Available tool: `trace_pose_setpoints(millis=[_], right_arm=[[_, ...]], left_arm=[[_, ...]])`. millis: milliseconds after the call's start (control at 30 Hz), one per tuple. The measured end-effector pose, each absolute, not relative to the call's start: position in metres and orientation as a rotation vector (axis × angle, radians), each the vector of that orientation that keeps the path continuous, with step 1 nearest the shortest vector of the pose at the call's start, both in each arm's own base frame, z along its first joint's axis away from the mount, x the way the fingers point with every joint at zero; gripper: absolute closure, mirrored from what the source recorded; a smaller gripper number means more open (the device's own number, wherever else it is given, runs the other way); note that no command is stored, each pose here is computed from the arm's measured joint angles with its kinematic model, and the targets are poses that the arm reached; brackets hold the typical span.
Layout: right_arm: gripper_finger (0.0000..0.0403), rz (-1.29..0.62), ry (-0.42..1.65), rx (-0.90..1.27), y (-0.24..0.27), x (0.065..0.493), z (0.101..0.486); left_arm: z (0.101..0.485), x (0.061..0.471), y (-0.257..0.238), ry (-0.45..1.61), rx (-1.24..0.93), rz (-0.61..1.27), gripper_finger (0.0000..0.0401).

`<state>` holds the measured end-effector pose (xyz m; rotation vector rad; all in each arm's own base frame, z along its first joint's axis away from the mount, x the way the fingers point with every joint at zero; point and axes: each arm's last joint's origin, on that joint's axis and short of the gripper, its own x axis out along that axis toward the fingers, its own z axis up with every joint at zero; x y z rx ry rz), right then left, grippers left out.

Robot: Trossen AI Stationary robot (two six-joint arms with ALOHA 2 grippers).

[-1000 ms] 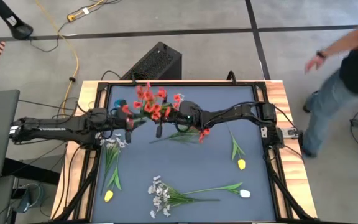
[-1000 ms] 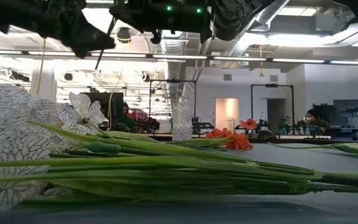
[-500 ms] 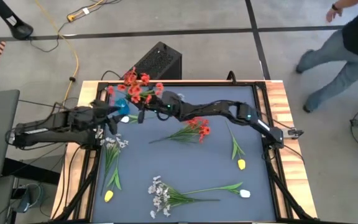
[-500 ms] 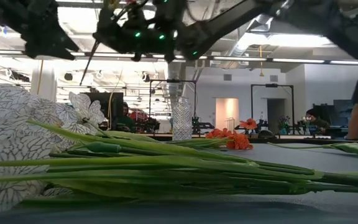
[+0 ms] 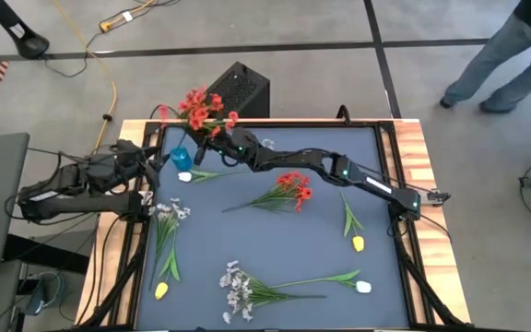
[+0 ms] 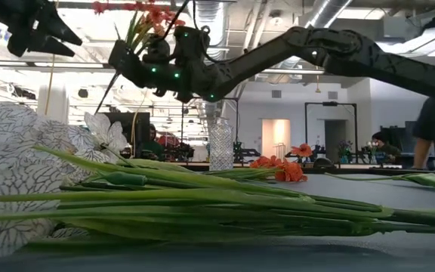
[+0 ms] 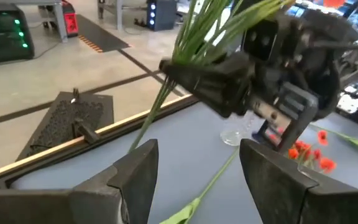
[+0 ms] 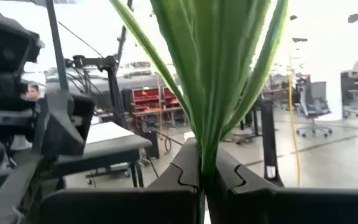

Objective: Sort flowers into vase by color
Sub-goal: Put the top orange flowers into the blue vase

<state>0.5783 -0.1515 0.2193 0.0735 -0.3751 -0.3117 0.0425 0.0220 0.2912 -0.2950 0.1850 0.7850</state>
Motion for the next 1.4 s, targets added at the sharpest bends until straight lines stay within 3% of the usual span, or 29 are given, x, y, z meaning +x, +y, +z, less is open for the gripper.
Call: trace_pose_setpoints(millis=[600, 867, 1167, 1400], right_arm=[[0.0374, -0.266, -0.364, 0.011, -0.138, 0.582, 0.219], [0.0375, -0.274, -0.353, 0.045, -0.145, 0.587, 0.184], [0.0374, -0.270, -0.346, 0.061, -0.149, 0.587, 0.184], [0.0350, -0.249, -0.344, 0.059, -0.146, 0.587, 0.184]], left_arm=[[0.290, 0.042, 0.022, 0.192, -0.300, 0.804, 0.0186], [0.290, 0.042, 0.022, 0.193, -0.307, 0.804, 0.0186], [0.288, 0.041, 0.022, 0.215, -0.303, 0.800, 0.0186], [0.288, 0.041, 0.022, 0.216, -0.299, 0.803, 0.0186]])
